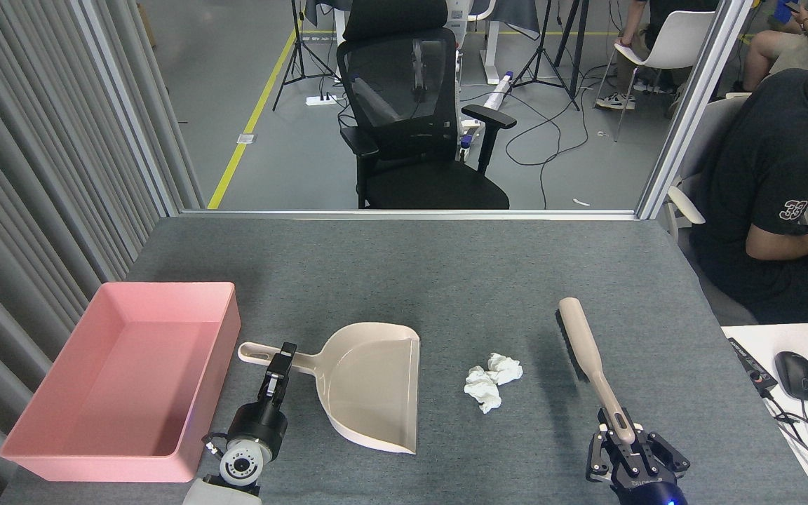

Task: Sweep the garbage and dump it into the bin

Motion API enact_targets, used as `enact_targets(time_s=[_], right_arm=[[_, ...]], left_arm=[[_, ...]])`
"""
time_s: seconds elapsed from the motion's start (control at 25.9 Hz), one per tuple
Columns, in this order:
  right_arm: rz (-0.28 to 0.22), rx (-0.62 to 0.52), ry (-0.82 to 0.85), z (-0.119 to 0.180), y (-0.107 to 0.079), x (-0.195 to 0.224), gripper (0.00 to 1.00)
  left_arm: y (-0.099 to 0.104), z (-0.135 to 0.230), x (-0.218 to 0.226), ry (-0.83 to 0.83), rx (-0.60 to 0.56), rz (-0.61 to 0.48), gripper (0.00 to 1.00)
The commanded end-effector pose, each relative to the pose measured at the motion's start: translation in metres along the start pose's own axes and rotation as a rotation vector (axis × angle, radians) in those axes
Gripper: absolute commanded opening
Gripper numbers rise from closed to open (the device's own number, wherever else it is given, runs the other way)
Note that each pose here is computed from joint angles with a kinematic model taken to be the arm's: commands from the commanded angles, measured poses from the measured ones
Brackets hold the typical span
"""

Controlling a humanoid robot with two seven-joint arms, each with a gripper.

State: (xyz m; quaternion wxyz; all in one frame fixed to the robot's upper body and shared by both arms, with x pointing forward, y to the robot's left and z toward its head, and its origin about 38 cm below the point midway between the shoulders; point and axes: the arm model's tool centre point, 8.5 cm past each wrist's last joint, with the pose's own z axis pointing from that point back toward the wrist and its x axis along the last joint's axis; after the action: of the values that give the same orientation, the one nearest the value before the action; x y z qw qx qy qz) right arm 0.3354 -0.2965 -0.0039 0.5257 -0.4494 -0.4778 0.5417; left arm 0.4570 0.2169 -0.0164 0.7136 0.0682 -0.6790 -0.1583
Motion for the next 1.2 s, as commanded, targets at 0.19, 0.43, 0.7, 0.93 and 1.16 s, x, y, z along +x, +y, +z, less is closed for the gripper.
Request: enact_targets(time_s=[0.19,0.43,0.7,0.93,1.16], right_arm=[[-0.005,-0.015,-0.006,0.0,-0.004,0.004,0.18],[-0.015,-0.008,-0.029,0.003,0.0,0.013,0.18],[-0.054,0.029,-0.044,0.016,0.017,0.028,0.18],[-0.06,0.05,-0.078,0.021,0.025,0.043,0.18],[-0.102,0.06,-0.13,0.021,0.03,0.078,0.18]], left_arm=[[0.003,0.001,0.0,-0.004,0.01,0.007,0.23],[0.003,0.003,-0.003,-0.005,0.036,0.038,0.21],[0.001,0.006,-0.001,-0.038,0.035,0.034,0.2],[0.0,0.006,0.001,-0.052,0.018,-0.002,0.2],[-0.006,0.01,-0.002,-0.056,-0.018,-0.076,0.2]])
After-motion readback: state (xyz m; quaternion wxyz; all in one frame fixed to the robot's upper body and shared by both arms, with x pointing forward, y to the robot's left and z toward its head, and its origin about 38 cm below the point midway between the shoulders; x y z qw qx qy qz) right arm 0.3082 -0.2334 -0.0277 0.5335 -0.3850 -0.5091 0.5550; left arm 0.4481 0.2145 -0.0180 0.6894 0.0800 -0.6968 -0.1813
